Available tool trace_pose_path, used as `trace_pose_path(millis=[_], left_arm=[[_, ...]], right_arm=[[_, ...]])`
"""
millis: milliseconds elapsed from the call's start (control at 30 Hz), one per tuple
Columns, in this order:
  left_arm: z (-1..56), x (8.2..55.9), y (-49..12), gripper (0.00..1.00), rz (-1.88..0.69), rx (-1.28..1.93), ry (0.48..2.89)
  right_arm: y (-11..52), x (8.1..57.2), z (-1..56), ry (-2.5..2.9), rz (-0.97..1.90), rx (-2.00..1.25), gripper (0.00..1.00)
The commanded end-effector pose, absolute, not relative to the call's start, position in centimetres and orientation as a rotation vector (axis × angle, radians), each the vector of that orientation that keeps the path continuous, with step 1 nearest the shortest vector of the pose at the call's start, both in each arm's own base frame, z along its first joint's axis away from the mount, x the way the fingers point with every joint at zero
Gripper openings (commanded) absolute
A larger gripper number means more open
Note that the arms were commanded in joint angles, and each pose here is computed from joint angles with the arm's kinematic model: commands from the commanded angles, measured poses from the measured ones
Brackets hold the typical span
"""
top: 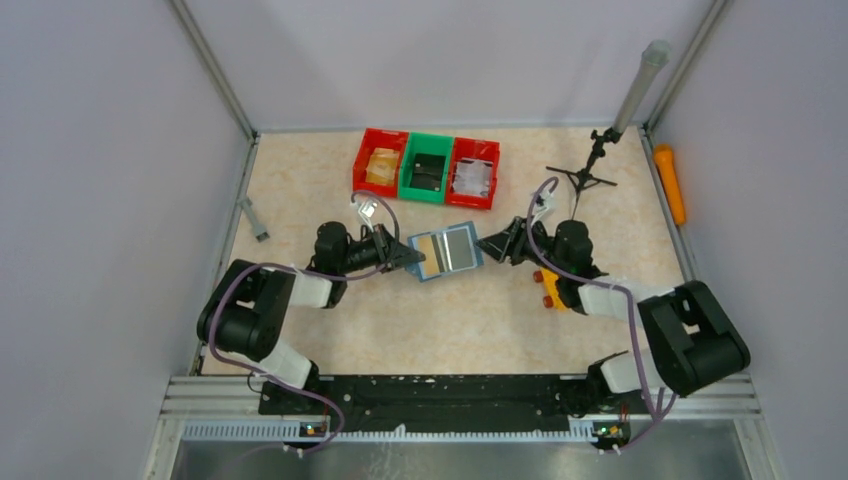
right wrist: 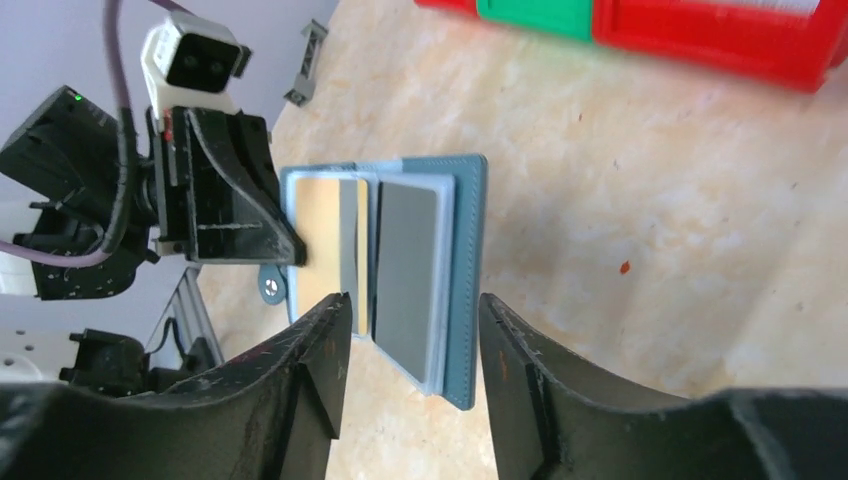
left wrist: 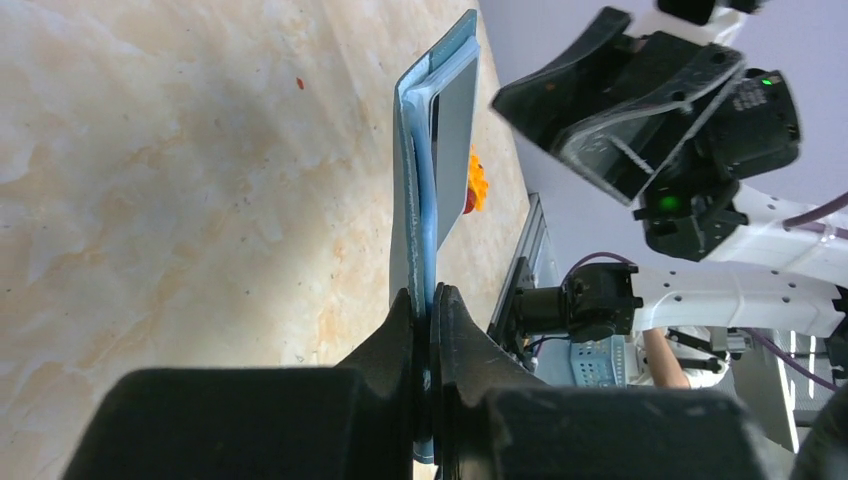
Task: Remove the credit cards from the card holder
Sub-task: Remove the credit card from the card holder.
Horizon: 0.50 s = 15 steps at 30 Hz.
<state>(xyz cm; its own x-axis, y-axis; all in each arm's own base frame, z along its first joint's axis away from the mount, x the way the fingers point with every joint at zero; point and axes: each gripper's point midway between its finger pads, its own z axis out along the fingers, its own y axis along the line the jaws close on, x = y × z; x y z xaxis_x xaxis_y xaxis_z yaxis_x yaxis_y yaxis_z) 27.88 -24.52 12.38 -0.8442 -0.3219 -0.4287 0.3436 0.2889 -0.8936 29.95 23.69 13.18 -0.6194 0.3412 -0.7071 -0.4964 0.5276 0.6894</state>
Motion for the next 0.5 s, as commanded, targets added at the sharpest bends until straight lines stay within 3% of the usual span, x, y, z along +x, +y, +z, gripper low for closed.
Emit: trace_pose_path(millis=[0, 467], left_arm=[[14.5, 28.5, -24.8, 0.0, -1.551, 0.109, 1.94], [16.5, 26.7, -26.5, 0.0, -1.619, 0.259, 1.859]], right_arm=[[22.7, 30.7, 15.7, 1.779, 1.084, -0.18, 0.47], [29.9, 27.2, 14.9, 1.799, 1.375, -0.492, 0.35]])
